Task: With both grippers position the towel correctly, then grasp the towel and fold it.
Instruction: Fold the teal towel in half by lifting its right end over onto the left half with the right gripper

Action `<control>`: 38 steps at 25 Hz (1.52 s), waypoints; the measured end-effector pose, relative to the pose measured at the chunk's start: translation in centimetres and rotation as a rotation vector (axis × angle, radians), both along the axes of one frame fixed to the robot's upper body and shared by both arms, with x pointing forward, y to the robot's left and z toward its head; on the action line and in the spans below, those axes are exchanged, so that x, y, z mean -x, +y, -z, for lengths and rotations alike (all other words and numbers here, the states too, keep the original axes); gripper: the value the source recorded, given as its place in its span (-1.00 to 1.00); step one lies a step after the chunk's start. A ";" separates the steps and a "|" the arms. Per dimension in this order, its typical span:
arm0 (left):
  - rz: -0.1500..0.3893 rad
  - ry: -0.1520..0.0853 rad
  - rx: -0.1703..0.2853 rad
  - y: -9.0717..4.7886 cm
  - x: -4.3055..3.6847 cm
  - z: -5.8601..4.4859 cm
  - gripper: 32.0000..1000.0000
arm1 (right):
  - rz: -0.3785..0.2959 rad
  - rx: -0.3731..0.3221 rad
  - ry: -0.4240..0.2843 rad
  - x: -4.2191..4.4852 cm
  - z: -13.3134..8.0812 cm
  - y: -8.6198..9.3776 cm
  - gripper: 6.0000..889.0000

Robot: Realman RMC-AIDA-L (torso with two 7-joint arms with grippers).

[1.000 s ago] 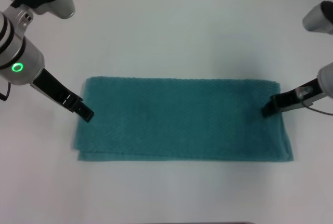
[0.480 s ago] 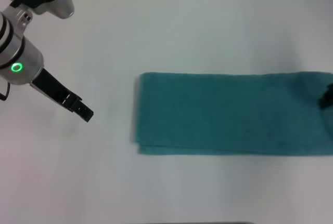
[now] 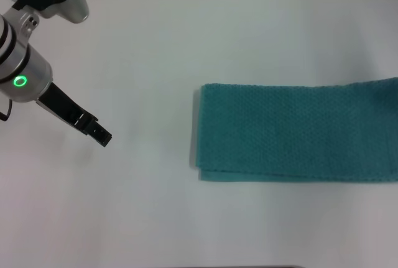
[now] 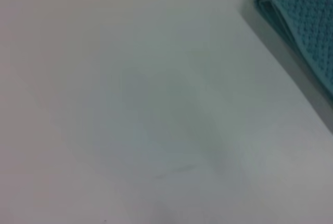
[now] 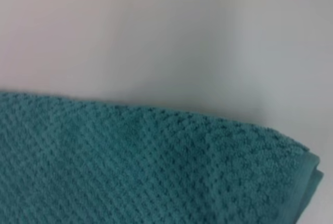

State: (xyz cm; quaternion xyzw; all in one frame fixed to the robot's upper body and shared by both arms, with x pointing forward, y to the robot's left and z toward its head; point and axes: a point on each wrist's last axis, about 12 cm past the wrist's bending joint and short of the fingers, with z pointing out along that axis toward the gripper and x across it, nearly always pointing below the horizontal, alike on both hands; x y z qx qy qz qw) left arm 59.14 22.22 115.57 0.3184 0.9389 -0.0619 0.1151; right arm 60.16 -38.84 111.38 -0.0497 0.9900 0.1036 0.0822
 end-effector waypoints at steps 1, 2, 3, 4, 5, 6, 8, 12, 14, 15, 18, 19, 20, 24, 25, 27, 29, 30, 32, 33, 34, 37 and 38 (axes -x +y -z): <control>0.000 0.000 0.000 0.0 0.00 0.0 0.71 | -0.001 0.000 -0.001 -0.05 0.0 0.0 -0.75; 0.000 0.001 0.000 0.0 0.00 0.0 0.71 | -0.003 0.000 -0.002 -0.10 -0.1 0.1 -0.75; 0.000 0.001 0.000 0.0 0.00 0.0 0.71 | -0.005 0.000 -0.003 -0.13 -0.1 0.1 -0.75; 0.000 0.000 0.000 0.0 0.00 0.0 0.71 | -0.008 -0.001 -0.003 -0.16 -0.1 0.2 -0.75; 0.000 0.000 0.000 0.0 0.00 0.0 0.71 | -0.010 -0.001 -0.004 -0.20 -0.1 0.2 -0.75; 0.000 0.000 0.000 0.0 0.00 0.0 0.71 | -0.012 -0.001 -0.004 -0.21 -0.1 0.3 -0.75; 0.000 0.001 0.000 0.0 0.00 0.0 0.71 | -0.025 -0.007 0.000 -0.15 -0.1 0.4 -0.75; -0.002 0.004 0.000 0.1 -0.02 0.2 0.71 | -0.092 -0.053 0.004 -0.13 -0.7 1.2 -0.75; -0.002 0.005 0.000 0.1 -0.03 0.3 0.71 | -0.123 -0.077 0.004 -0.30 -1.1 1.7 -0.75; -0.003 0.005 0.000 0.1 -0.02 0.3 0.71 | -0.134 -0.092 0.003 -0.39 -1.4 2.0 -0.75; -0.005 0.010 -0.002 0.2 0.01 0.4 0.71 | -0.161 -0.142 -0.009 -0.74 -2.6 2.8 -0.75; -0.005 0.010 -0.002 0.2 0.01 0.4 0.71 | -0.172 -0.162 -0.011 -0.86 -3.1 3.1 -0.75; -0.008 0.016 -0.003 0.4 0.07 0.5 0.71 | -0.184 -0.181 -0.013 -1.02 -3.5 3.5 -0.75; -0.010 0.020 -0.004 0.5 0.15 0.6 0.71 | -0.248 -0.272 -0.038 -2.14 -5.7 6.0 -0.76; -0.011 0.020 -0.004 0.5 0.16 0.6 0.71 | -0.264 -0.293 -0.049 -2.53 -6.3 6.7 -0.76; -0.009 0.018 -0.004 0.4 0.11 0.6 0.71 | -0.299 -0.323 -0.074 -3.43 -7.6 8.3 -0.76; -0.007 0.015 -0.003 0.3 0.04 0.5 0.71 | -0.349 -0.338 -0.083 -4.32 -8.3 10.7 -0.74; -0.005 0.014 -0.003 0.3 0.00 0.4 0.71 | -0.373 -0.341 -0.081 -4.58 -8.4 11.9 -0.73; -0.003 0.011 -0.002 0.1 -0.08 0.3 0.71 | -0.427 -0.334 -0.071 -4.95 -8.2 14.6 -0.71; -0.002 0.011 -0.001 0.1 -0.10 0.3 0.71 | -0.456 -0.327 -0.069 -5.09 -8.1 15.9 -0.70; 0.000 0.009 0.004 0.0 -0.13 0.3 0.71 | -0.480 -0.323 -0.063 -5.11 -7.9 17.1 -0.69; 0.003 0.014 0.021 -0.2 -0.16 0.3 0.71 | -0.566 -0.304 -0.036 -4.66 -6.9 20.5 -0.66; 0.005 0.018 0.024 -0.3 -0.22 0.4 0.71 | -0.583 -0.298 -0.028 -4.46 -6.7 21.1 -0.65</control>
